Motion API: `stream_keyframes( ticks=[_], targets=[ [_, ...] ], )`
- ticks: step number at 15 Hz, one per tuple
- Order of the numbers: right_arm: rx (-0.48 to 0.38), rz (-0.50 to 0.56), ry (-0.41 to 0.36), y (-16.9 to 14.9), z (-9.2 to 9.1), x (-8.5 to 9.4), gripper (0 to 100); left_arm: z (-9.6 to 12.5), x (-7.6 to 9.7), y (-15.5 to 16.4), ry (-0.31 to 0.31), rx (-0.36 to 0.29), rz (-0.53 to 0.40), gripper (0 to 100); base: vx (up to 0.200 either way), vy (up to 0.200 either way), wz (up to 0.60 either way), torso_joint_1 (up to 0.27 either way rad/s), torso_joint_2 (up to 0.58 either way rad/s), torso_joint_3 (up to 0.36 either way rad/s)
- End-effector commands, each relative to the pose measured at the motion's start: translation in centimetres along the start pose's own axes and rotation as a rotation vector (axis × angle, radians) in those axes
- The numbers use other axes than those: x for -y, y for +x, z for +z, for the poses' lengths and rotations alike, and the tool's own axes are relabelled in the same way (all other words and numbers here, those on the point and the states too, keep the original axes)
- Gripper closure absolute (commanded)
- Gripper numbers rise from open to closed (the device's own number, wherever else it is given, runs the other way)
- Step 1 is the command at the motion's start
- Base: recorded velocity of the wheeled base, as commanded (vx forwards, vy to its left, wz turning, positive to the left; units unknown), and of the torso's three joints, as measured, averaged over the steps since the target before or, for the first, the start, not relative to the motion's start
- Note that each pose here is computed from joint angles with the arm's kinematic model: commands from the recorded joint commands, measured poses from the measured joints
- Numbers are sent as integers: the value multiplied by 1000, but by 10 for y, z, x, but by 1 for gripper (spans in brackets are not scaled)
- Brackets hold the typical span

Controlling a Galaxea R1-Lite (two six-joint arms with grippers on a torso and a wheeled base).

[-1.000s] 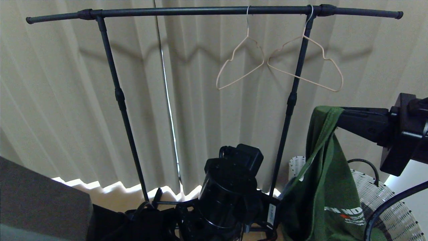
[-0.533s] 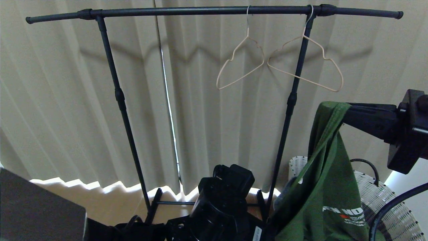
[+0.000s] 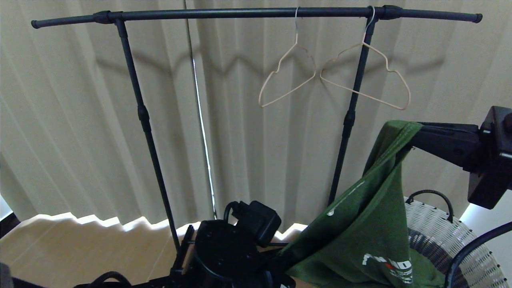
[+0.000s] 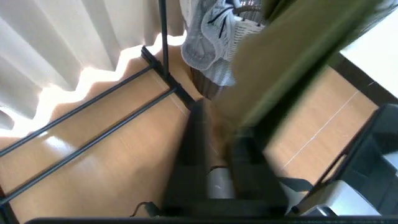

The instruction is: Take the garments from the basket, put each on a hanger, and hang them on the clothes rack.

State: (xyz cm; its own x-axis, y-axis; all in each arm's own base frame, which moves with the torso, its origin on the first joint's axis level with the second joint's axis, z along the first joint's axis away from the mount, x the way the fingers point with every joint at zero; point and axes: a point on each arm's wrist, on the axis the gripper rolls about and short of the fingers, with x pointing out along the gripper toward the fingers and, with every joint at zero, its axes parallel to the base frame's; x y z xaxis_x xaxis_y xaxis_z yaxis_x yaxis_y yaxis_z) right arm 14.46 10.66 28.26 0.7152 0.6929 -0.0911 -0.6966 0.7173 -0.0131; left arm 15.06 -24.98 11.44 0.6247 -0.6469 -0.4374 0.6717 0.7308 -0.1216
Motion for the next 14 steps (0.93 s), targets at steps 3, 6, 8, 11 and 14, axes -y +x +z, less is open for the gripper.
stream_keyframes(
  ticks=[3, 6, 8, 11, 14],
  targets=[
    [11, -5, -2, -2, 2, 0, 100, 47, -13, -80, 96, 246, -10, 100, 0, 0, 0, 0, 0, 0],
    [35, -14, -5, -6, 7, 1, 100, 95, -31, -128, 106, 320, 69, 100, 0, 0, 0, 0, 0, 0],
    [62, -42, -9, -7, 10, 6, 100, 116, -39, -148, 93, 347, 116, 100, 0, 0, 0, 0, 0, 0],
    [64, -90, -8, -1, 9, 16, 100, 130, -51, -143, 104, 320, 190, 100, 0, 0, 0, 0, 0, 0],
    [54, -95, -6, 2, 7, 18, 100, 129, -58, -119, 99, 261, 237, 100, 0, 0, 0, 0, 0, 0]
  ],
)
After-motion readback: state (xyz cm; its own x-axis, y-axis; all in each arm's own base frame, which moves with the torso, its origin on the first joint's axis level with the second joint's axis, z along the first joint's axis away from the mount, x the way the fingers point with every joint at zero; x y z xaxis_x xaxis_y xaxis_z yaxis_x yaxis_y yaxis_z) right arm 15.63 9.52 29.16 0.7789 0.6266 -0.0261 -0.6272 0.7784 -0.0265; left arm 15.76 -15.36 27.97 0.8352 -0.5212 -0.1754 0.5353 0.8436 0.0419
